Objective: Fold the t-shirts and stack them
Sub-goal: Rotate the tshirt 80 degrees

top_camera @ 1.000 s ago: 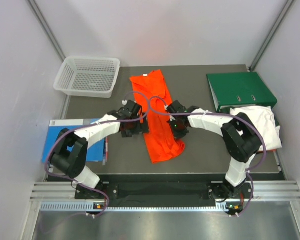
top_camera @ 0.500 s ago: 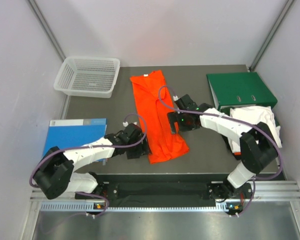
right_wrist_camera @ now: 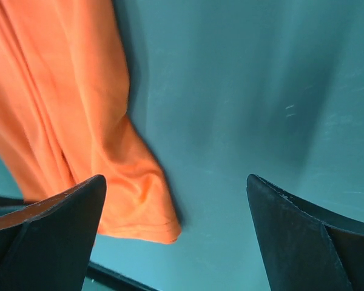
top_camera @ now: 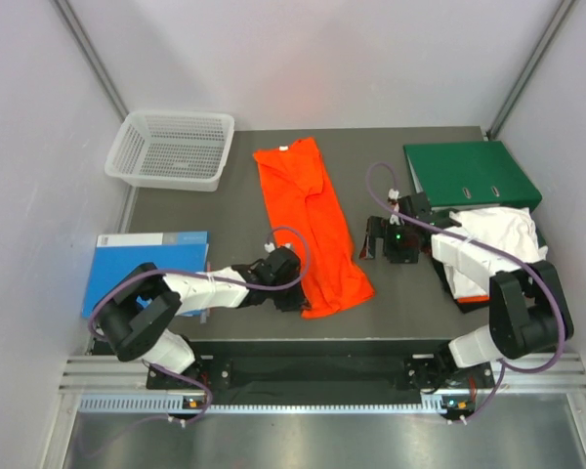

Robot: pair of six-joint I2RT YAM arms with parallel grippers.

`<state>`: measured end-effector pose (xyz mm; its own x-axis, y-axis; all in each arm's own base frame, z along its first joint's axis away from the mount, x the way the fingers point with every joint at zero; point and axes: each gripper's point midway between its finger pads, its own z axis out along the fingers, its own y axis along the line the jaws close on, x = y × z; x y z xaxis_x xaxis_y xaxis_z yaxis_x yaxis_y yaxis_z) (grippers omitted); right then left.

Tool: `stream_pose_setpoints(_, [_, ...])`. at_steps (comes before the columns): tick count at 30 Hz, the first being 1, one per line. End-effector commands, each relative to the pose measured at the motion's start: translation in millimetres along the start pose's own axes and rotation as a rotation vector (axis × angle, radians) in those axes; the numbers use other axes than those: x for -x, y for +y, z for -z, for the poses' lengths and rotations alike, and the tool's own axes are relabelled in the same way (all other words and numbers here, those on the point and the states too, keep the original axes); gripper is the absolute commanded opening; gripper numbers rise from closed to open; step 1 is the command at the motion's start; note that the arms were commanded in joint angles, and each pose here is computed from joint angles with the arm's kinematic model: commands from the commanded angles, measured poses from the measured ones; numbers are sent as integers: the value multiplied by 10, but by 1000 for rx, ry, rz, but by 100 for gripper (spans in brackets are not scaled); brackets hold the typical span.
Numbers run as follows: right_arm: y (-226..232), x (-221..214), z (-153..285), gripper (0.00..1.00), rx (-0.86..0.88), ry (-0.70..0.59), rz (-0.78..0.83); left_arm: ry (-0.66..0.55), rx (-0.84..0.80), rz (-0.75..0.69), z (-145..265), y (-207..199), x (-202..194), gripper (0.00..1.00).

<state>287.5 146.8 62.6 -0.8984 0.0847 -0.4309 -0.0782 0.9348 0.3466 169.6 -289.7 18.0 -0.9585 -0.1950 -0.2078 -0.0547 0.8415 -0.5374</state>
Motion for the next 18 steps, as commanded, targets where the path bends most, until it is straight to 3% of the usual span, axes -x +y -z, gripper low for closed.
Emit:
stream_pose_setpoints(1, [288, -97, 46, 100, 190, 6, 6, 26, 177, -6, -19, 496, -189, 0])
stream_pose_setpoints(13, [387, -700, 16, 100, 354, 123, -50, -108, 338, -5, 438, 938, -94, 0])
stream_pose_setpoints(14, [420, -763, 24, 100, 379, 141, -61, -108, 348, -7, 452, 962, -99, 13])
stream_pose_setpoints(16, [440, -891, -8, 100, 409, 161, -100, -109, 342, -10, 462, 935, -87, 55])
stream_pose_setpoints(17, [475, -979, -17, 100, 439, 173, -107, -106, 335, -8, 461, 918, -95, 95])
stream_pose_setpoints(18, [506, -1029, -19, 100, 455, 184, -118, -108, 327, -7, 469, 908, -94, 99])
